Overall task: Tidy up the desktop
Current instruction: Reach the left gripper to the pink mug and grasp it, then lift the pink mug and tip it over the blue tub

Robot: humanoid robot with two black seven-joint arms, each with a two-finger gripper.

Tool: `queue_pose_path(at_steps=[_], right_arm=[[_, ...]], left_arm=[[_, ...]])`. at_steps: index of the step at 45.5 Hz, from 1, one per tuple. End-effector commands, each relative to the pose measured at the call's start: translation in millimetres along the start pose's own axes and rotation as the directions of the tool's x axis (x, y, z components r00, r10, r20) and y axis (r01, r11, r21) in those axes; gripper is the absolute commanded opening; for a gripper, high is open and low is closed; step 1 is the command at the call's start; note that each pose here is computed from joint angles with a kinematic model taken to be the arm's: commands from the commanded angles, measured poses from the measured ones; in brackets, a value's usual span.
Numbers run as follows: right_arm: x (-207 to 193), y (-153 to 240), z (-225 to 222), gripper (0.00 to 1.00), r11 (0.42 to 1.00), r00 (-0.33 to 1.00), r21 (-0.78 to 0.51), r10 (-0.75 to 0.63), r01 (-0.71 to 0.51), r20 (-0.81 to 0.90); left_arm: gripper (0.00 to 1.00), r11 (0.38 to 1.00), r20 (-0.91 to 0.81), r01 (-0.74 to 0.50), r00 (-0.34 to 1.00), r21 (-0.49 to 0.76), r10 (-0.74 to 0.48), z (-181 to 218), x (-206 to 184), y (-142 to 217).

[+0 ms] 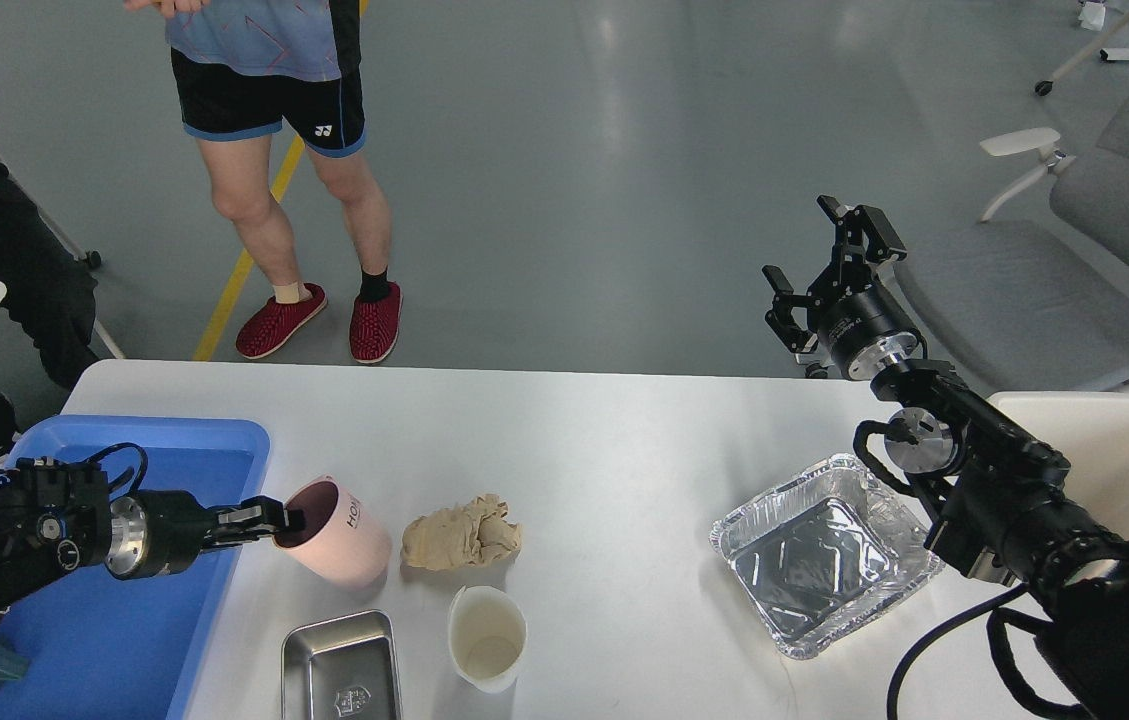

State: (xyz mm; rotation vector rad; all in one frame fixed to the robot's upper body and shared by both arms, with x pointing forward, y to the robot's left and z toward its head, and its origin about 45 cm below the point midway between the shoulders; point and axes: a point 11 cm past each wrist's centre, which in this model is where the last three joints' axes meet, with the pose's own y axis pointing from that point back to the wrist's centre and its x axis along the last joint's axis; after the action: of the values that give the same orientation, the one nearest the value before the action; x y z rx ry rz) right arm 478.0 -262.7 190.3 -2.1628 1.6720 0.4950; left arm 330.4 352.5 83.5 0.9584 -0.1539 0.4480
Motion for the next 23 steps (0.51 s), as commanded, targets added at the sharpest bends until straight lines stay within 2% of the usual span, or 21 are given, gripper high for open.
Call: queue_pose_path(at_steps=[1,23], right_arm=[[-2.3,-2.6,-2.9,1.0,1.0,1.0,0.005,-0.005,0.005,-0.002],[-2.9,-4.2,-5.5,1.0,1.0,1.0,0.008,-0.007,0.007,-0.005]], left_arm=[[0.02,0.999,0.009,-0.001,1.0,0.037,0.001,-3.1,2.6,1.2],[0.0,0.999,0.033,-0.025,0.999,0.049,0.024,3.3,17.0,4.1]])
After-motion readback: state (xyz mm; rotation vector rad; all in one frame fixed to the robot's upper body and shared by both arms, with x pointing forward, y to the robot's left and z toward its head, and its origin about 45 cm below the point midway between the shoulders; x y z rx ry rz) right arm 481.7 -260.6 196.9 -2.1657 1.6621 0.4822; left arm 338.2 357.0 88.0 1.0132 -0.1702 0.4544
